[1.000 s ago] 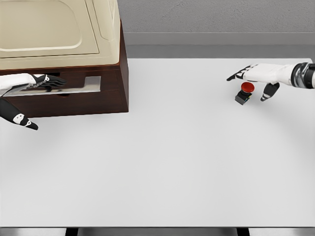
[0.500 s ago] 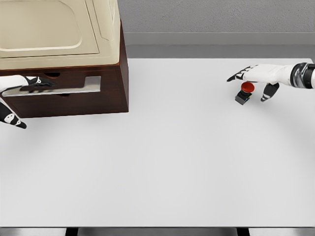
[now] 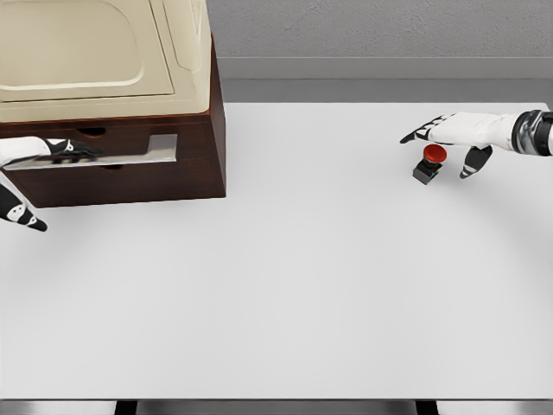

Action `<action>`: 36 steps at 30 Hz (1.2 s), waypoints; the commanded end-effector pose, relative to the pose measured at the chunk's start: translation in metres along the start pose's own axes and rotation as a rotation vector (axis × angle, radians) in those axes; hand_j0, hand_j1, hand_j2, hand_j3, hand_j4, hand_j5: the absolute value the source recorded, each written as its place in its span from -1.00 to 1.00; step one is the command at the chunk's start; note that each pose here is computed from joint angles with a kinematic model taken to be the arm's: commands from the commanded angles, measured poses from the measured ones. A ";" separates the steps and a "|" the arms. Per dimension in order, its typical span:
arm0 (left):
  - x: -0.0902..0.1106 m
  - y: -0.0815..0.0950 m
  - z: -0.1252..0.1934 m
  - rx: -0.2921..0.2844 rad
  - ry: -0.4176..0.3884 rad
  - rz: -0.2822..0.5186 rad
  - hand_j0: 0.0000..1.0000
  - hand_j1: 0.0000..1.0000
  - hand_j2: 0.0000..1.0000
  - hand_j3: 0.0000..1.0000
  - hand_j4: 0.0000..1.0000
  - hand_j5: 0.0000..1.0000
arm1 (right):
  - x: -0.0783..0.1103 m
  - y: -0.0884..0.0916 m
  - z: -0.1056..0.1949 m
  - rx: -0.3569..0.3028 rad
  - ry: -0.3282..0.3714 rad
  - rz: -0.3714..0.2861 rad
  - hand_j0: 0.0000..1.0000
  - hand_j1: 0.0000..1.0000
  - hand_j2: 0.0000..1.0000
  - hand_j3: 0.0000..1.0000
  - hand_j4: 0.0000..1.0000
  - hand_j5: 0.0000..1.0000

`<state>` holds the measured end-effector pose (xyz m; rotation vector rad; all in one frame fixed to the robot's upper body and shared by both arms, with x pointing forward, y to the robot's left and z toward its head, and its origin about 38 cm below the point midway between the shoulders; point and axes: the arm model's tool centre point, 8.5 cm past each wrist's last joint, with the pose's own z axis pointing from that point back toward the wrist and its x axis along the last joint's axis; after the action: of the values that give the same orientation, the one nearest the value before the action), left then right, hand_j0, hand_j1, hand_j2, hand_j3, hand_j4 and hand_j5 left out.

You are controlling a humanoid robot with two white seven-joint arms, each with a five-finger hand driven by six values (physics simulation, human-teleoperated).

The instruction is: Open the cabinet drawer with left arm, and place a switch into the drawer with right arm

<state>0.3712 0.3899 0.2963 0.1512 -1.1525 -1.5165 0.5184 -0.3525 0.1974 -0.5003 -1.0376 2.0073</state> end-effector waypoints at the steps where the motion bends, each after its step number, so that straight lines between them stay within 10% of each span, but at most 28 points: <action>1: 0.001 0.000 0.003 -0.001 -0.017 0.008 1.00 1.00 1.00 1.00 1.00 1.00 | -0.001 0.000 0.001 -0.004 0.001 -0.005 1.00 1.00 1.00 1.00 1.00 1.00; 36: -0.005 -0.041 0.030 -0.142 -0.166 -0.085 1.00 1.00 1.00 1.00 1.00 1.00 | -0.001 -0.001 0.002 -0.006 0.003 -0.004 1.00 1.00 1.00 1.00 1.00 1.00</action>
<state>0.3299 0.4018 0.2795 -0.0149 -1.1798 -1.6858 0.5181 -0.3534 0.1986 -0.5037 -1.0382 2.0074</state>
